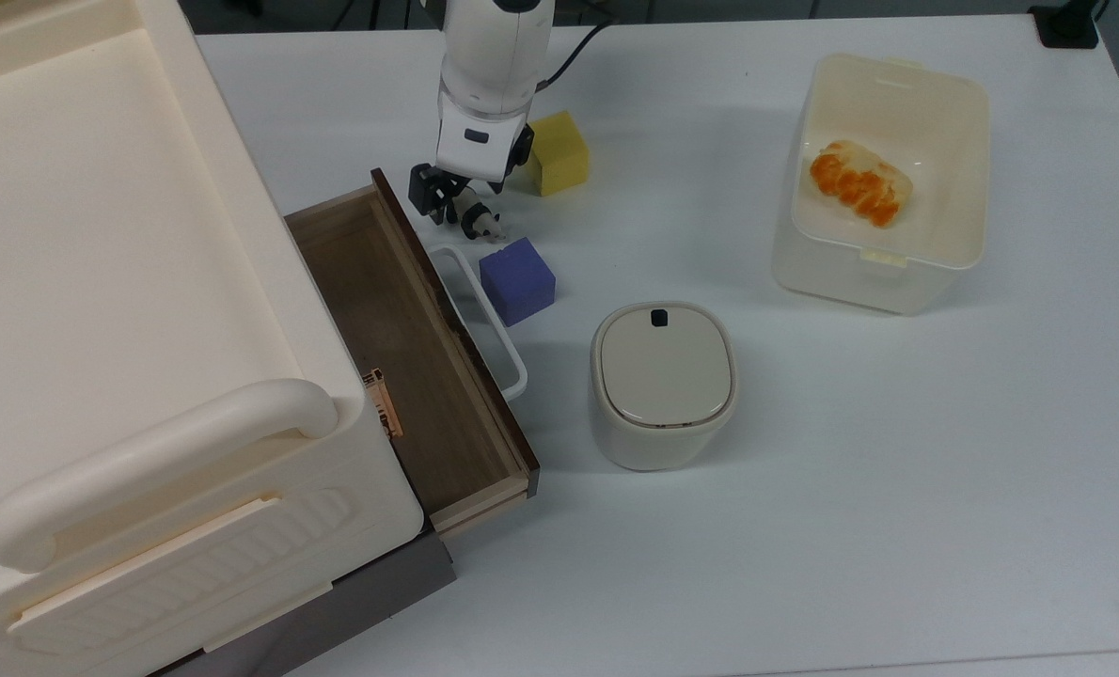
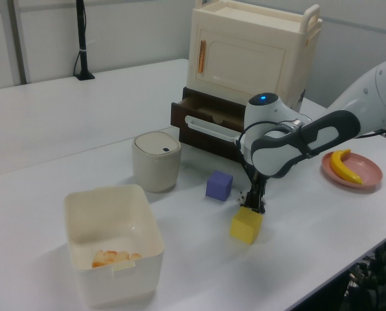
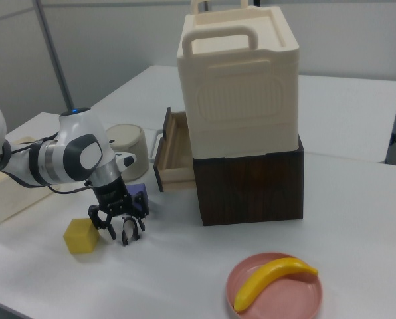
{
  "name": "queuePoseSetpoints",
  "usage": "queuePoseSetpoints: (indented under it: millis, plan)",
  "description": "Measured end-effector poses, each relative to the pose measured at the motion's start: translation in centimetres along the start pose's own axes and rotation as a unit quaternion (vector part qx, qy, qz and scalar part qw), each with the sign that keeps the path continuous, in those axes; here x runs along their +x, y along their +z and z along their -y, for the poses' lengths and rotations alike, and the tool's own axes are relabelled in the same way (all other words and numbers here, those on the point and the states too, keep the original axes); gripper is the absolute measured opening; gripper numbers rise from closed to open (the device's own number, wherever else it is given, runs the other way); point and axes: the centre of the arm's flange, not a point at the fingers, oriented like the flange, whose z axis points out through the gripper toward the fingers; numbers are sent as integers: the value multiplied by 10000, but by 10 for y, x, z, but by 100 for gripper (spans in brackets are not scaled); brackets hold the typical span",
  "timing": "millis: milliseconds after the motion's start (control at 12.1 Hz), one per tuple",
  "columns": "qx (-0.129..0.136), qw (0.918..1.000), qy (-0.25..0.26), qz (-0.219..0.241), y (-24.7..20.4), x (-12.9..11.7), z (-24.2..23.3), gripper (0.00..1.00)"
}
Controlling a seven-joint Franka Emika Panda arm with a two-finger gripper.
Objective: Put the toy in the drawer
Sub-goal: 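Lift the panda toy and carry it toward the open drawer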
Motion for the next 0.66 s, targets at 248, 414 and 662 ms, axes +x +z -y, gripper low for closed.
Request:
queuePoseSetpoints:
  millis: [248,414,662]
  plan:
    - [-20,10000,5,-40,-3,3,-3,42]
    - [-25,10000,8,-51,-4,4,-4,41]
    - [-76,9997,160,-195,-17,11,-12,41]
